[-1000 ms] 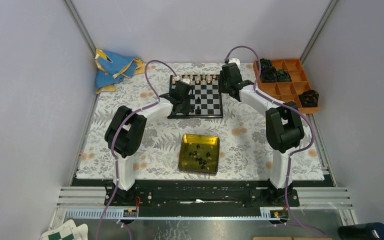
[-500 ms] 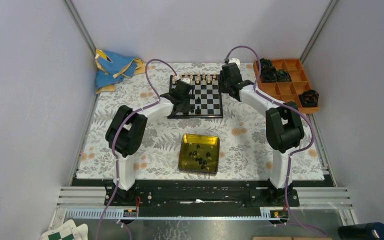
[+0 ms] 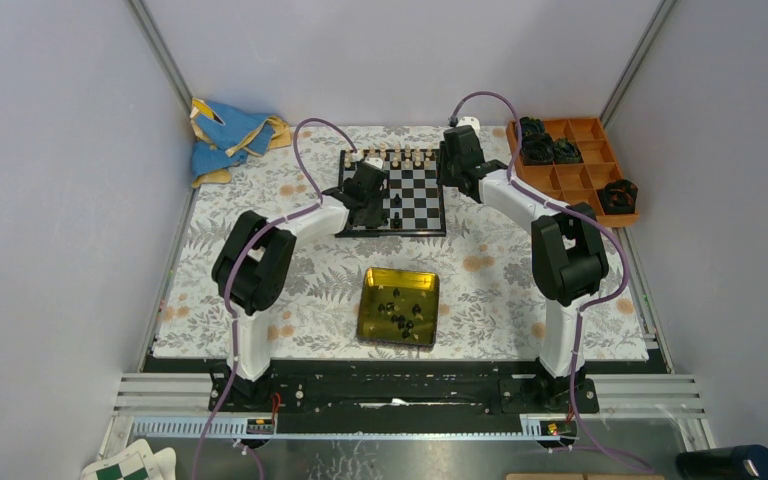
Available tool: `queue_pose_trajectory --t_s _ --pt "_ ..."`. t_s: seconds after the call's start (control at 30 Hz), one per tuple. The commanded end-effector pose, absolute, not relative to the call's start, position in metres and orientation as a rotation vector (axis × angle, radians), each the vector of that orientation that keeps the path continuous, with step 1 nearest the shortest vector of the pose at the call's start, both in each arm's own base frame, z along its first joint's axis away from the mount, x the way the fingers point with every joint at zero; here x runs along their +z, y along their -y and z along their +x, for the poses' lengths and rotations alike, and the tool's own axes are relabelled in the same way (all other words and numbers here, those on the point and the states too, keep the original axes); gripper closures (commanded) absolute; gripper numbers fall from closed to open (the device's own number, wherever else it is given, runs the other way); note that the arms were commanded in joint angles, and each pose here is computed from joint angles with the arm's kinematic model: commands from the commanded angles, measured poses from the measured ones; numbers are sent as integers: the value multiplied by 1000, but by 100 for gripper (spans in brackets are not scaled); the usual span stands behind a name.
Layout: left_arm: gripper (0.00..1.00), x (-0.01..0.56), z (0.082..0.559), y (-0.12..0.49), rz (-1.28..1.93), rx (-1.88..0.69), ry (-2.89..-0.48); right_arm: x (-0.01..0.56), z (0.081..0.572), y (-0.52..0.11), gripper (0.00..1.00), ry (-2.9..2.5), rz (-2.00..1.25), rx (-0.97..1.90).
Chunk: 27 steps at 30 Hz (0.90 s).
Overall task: Set up the chess pieces on the board
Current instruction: Place the chess piece on the chessboard.
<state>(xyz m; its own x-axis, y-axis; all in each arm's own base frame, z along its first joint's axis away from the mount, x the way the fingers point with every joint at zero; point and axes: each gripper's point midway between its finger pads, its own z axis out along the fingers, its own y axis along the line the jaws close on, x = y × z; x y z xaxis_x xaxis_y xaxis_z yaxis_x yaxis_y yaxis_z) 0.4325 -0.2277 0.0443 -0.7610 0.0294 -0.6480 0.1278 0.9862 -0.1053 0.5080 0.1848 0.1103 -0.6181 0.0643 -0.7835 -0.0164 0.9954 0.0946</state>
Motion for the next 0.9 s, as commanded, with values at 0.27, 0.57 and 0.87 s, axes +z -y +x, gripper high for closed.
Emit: queue_pose_trajectory --t_s 0.27,0.57,0.87 --pt "62 80 445 225 94 -135 -2353 145 522 -187 56 -2141 52 151" --pt "43 131 458 223 71 -128 -2269 149 522 -187 56 -2135 52 155" --pt "43 142 509 214 -31 -189 -2249 152 522 -188 56 -2130 52 164"
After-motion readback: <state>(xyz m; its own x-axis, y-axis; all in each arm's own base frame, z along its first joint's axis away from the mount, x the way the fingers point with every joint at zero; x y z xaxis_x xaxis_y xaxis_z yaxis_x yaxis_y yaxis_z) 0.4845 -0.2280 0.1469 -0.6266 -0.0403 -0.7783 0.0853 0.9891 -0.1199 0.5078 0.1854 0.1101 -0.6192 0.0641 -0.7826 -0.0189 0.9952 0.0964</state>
